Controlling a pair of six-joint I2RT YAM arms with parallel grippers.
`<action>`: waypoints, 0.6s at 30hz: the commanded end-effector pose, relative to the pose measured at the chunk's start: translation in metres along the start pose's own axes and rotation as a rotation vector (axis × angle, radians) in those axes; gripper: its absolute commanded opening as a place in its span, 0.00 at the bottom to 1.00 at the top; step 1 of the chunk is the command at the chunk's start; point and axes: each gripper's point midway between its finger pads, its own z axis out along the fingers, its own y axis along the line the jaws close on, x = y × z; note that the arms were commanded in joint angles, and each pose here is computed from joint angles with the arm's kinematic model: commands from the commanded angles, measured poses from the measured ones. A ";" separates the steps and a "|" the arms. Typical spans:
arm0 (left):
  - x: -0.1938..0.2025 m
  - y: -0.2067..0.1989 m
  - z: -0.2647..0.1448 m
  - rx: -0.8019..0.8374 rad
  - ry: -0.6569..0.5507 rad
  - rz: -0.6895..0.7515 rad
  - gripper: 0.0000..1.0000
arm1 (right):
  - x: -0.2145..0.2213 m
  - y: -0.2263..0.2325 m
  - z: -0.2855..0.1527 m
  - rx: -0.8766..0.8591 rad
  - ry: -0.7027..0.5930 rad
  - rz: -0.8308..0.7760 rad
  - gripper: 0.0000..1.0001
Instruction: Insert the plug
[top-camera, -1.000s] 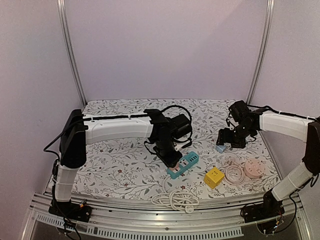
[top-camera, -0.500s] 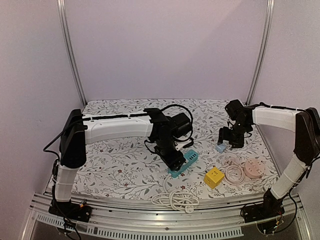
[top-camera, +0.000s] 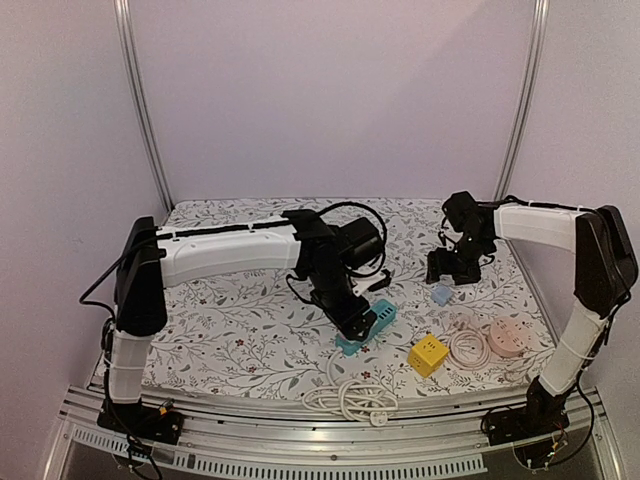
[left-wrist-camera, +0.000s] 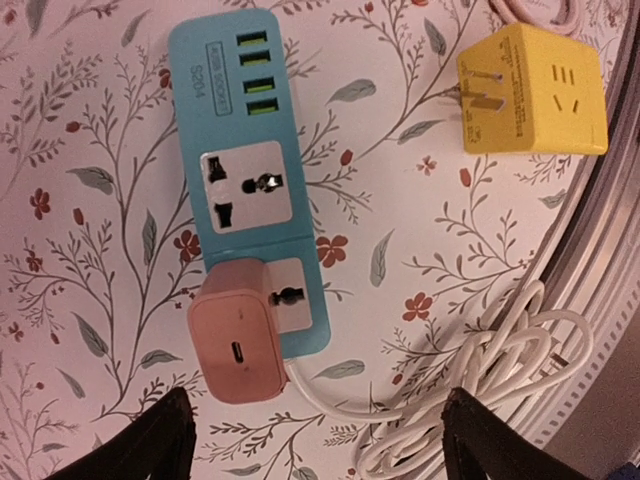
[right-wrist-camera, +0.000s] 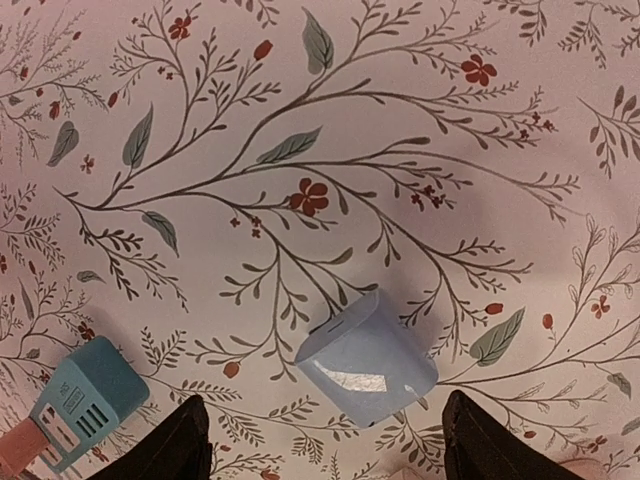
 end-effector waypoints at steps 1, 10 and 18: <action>-0.021 -0.014 -0.039 0.060 -0.104 0.002 0.85 | -0.006 0.007 -0.006 -0.048 -0.057 -0.176 0.79; -0.027 -0.021 -0.054 0.109 -0.136 0.015 0.84 | -0.002 0.003 -0.006 -0.038 -0.139 -0.457 0.82; -0.027 -0.016 -0.062 0.107 -0.140 0.022 0.83 | 0.011 0.013 0.000 -0.134 -0.186 -0.630 0.83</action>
